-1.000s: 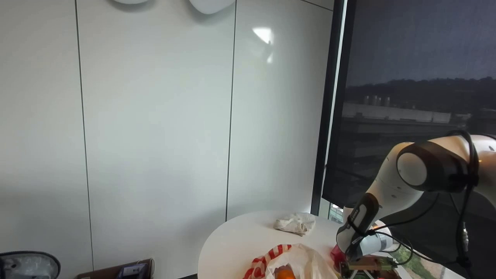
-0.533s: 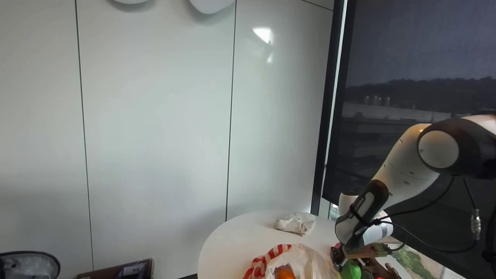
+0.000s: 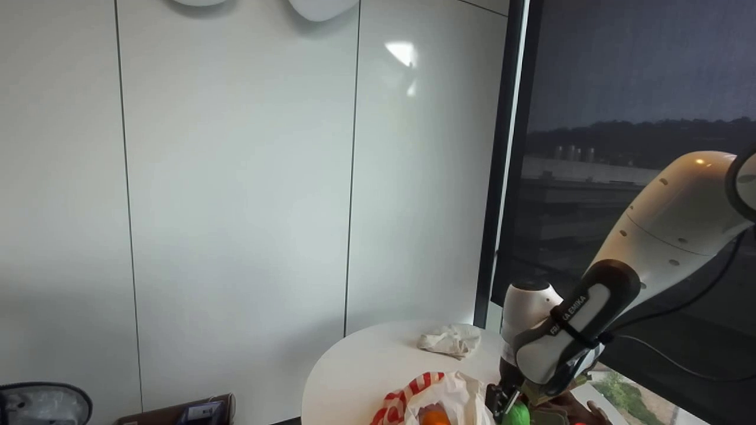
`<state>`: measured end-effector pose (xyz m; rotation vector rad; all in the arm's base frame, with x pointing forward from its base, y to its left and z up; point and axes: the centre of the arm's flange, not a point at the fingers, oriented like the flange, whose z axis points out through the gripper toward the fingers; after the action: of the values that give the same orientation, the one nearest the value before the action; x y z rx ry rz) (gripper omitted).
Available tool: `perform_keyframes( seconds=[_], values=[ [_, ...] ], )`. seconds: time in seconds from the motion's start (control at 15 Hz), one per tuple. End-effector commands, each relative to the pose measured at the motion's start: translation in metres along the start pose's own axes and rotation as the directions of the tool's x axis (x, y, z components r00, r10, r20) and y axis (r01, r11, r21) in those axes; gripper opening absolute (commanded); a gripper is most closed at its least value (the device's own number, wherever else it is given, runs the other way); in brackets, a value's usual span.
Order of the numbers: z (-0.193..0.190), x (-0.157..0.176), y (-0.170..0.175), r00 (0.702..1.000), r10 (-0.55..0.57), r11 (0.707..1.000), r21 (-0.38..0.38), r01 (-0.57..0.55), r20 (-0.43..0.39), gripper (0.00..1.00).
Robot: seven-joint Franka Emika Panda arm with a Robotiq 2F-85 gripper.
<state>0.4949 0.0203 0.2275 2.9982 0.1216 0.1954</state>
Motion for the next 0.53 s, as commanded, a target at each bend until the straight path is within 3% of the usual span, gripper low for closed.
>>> perform_keyframes(
  seconds=[0.0, 0.27, 0.47],
  values=[
    [0.011, 0.001, -0.054, 0.983, -0.177, 0.984, -0.041, 0.175, -0.049, 0.59],
    [0.035, 0.016, -0.109, 0.928, -0.358, 0.931, -0.113, 0.346, -0.103, 0.59],
    [0.051, 0.035, -0.138, 0.897, -0.424, 0.901, -0.154, 0.405, -0.125, 0.59]
  ],
)
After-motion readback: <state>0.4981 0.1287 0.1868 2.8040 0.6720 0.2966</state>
